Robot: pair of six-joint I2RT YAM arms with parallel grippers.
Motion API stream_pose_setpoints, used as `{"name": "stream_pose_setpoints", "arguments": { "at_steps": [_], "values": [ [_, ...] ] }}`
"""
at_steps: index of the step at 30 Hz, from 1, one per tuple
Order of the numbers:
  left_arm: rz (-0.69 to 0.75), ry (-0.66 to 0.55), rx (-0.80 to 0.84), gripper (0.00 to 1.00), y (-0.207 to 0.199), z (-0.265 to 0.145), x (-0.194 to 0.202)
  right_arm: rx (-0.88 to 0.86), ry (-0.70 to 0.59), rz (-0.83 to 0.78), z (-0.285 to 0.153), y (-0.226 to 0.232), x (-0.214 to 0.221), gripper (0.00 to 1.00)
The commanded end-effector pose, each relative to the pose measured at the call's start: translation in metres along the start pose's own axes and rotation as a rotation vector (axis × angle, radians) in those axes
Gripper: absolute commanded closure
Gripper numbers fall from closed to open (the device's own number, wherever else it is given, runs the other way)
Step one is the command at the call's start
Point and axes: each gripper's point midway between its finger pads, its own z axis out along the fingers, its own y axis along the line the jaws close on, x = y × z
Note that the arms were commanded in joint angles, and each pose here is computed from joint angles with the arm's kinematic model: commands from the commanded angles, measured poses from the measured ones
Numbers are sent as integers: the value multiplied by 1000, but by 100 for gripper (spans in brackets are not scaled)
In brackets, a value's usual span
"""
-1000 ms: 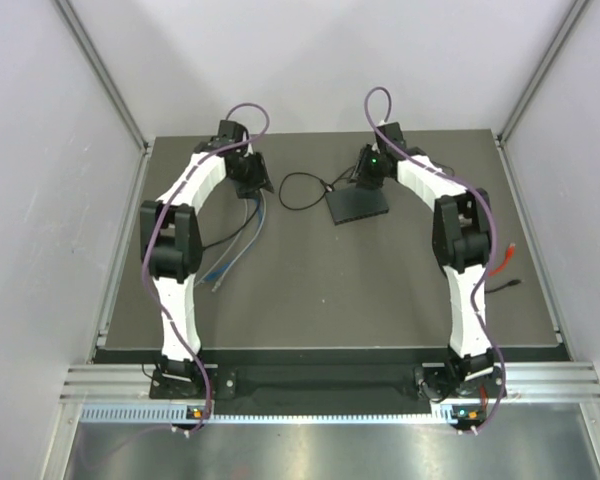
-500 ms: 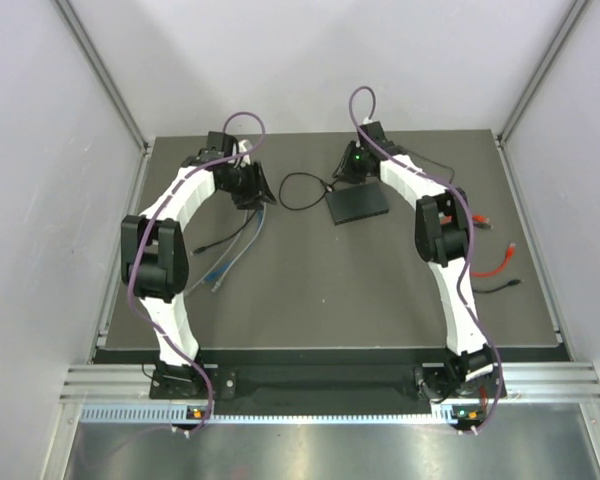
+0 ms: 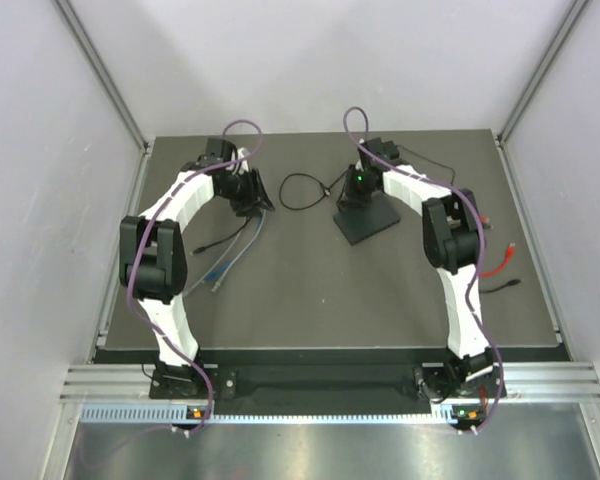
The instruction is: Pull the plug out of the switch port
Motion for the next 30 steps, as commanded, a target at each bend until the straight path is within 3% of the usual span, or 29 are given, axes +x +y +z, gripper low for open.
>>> {"name": "stream_pose_setpoints", "arguments": {
  "at_steps": [1, 6, 11, 15, 18, 23, 25, 29, 30],
  "values": [
    [-41, 2, 48, 50, -13, -12, 9, 4, 47, -145, -53, 8, 25, 77],
    [-11, 33, 109, 48, -46, -7, 20, 21, 134, -255, -98, -16, 75, 77],
    [66, 94, 222, 48, -103, 10, 42, 49, 194, -253, -130, -48, 121, 77],
    [120, 140, 310, 47, -146, 31, 60, 16, 197, -262, -154, -55, 137, 76],
    [258, 139, 325, 45, -175, 46, 73, 6, 143, -240, -174, -52, 131, 74],
    [222, 133, 270, 47, -171, 71, 67, 71, 57, -175, -197, -53, 113, 63],
    [183, 114, 253, 50, -169, 77, 64, 100, 35, -146, -200, -54, 108, 62],
    [154, 109, 234, 73, -163, 94, 64, 173, -29, -38, -201, -61, 93, 64],
    [151, 126, 228, 75, -160, 102, 66, 191, -21, -10, -199, -64, 93, 65]
  ]
}}
